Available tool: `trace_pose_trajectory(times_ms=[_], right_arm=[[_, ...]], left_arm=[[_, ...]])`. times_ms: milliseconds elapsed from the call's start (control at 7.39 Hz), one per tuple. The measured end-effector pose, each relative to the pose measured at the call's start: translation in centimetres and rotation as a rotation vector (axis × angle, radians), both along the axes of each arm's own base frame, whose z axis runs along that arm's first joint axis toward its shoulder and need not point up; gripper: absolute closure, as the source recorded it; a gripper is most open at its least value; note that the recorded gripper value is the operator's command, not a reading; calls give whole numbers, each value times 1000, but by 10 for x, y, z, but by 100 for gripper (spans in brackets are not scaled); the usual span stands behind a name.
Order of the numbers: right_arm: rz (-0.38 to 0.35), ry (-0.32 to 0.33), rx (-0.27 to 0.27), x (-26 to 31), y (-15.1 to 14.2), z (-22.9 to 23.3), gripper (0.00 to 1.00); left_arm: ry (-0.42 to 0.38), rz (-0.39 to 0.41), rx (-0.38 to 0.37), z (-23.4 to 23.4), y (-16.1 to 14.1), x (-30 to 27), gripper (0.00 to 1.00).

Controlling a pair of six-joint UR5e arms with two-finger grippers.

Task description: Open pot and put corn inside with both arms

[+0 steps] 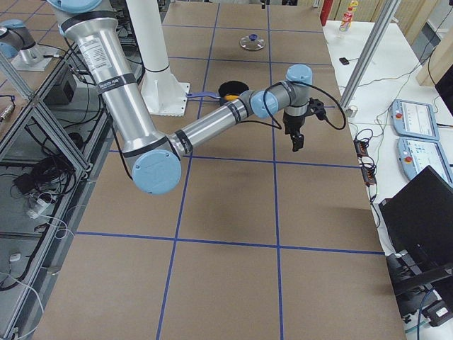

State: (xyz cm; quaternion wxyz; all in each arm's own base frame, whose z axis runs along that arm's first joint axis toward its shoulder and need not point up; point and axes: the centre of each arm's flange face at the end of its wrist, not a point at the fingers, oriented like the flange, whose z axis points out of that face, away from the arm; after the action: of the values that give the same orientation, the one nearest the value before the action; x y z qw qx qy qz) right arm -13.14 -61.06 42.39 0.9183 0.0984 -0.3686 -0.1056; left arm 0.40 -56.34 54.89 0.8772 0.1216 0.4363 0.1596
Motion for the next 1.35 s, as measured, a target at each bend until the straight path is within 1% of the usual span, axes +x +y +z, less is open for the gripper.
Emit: trace_pose_trajectory(times_ms=[135,271,676,947,1353], right_arm=[[-16,-9,-4,33,1,28,0],[-16,-19,-11,62,0,49,0],[25,-51,-50,120,7,88,0],[50,-48,-71,133,12,99,0],[61,-22,-74,139,14,106,0]], left_arm=[[-10,9,10,3,-11,-18,3],[-16,11,17,8,-19,-31,3],[-23,-16,4,19,-24,-58,3],[-24,-46,-22,32,-22,-76,3],[-23,-62,-27,34,-21,-85,3]])
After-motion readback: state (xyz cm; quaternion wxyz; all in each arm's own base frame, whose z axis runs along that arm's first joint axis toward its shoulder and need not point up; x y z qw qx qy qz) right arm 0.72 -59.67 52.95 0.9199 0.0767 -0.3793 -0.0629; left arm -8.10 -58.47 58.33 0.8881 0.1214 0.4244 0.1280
